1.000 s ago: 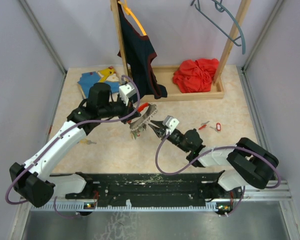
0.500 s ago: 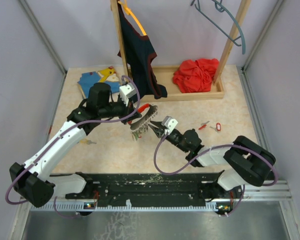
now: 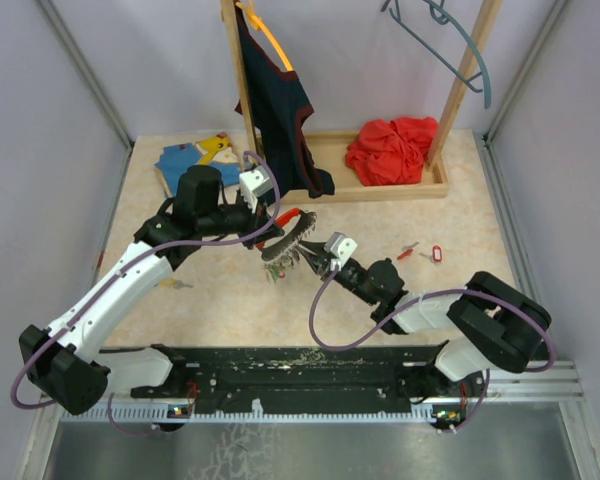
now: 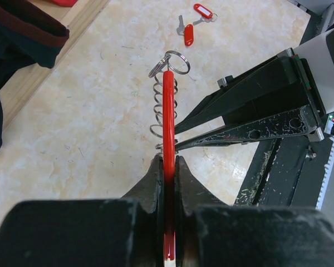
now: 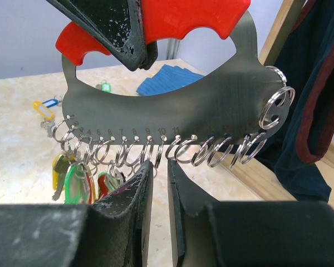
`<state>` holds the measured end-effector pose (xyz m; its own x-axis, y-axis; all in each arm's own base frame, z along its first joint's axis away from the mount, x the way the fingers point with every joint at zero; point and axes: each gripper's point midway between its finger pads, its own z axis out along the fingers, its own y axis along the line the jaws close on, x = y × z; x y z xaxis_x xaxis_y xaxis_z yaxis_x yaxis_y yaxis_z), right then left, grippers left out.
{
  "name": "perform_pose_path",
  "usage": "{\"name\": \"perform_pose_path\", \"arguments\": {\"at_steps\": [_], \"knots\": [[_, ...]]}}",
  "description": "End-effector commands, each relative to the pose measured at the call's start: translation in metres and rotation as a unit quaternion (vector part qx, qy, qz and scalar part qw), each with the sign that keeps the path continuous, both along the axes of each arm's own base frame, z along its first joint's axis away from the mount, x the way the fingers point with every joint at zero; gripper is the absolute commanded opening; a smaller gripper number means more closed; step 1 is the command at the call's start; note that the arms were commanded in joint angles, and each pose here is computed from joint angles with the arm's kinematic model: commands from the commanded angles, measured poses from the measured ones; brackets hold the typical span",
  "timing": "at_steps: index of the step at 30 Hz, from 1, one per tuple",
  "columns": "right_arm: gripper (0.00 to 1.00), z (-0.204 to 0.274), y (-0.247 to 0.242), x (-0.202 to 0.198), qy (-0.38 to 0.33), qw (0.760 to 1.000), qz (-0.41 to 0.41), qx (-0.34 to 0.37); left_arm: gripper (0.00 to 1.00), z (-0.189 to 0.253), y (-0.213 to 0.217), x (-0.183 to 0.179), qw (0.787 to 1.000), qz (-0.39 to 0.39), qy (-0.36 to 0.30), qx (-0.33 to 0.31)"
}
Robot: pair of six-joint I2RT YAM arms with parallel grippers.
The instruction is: Put the keys on the keyring
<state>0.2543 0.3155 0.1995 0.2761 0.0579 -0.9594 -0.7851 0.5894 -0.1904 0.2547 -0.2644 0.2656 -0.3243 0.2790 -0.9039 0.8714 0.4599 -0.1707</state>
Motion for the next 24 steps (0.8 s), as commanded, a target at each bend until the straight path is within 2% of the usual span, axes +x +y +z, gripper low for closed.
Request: {"name": "perform_pose_path", "arguments": {"at_steps": [1, 13, 17, 19, 24], "knots": [[0.17, 0.0316, 0.0065, 0.0008, -0.032, 0.999, 0.004, 0.039, 0.0, 0.0191, -0.0074, -0.0039, 0.999, -0.019, -0.029, -0.028], [0.11, 0.0343, 0.0057, 0.0027, -0.032, 0.999, -0.003, 0.044, 0.0, 0.0202, -0.0086, -0.0046, 0.999, -0.018, -0.026, -0.031], [0.06, 0.035, 0.0049, 0.0021, -0.031, 0.998, -0.003, 0.045, 0.0, 0.021, -0.0088, -0.0037, 0.999, -0.012, -0.02, -0.034], [0.0, 0.0336, 0.0041, 0.0024, -0.03, 0.999, -0.005, 0.043, 0.0, 0.022, -0.0084, -0.0021, 0.999, -0.003, -0.015, -0.036], [0.0, 0.0351, -0.0022, 0.0013, -0.036, 0.998, -0.014, 0.053, 0.0, 0.0216, -0.0066, 0.0019, 0.999, 0.026, 0.007, -0.043]]}}
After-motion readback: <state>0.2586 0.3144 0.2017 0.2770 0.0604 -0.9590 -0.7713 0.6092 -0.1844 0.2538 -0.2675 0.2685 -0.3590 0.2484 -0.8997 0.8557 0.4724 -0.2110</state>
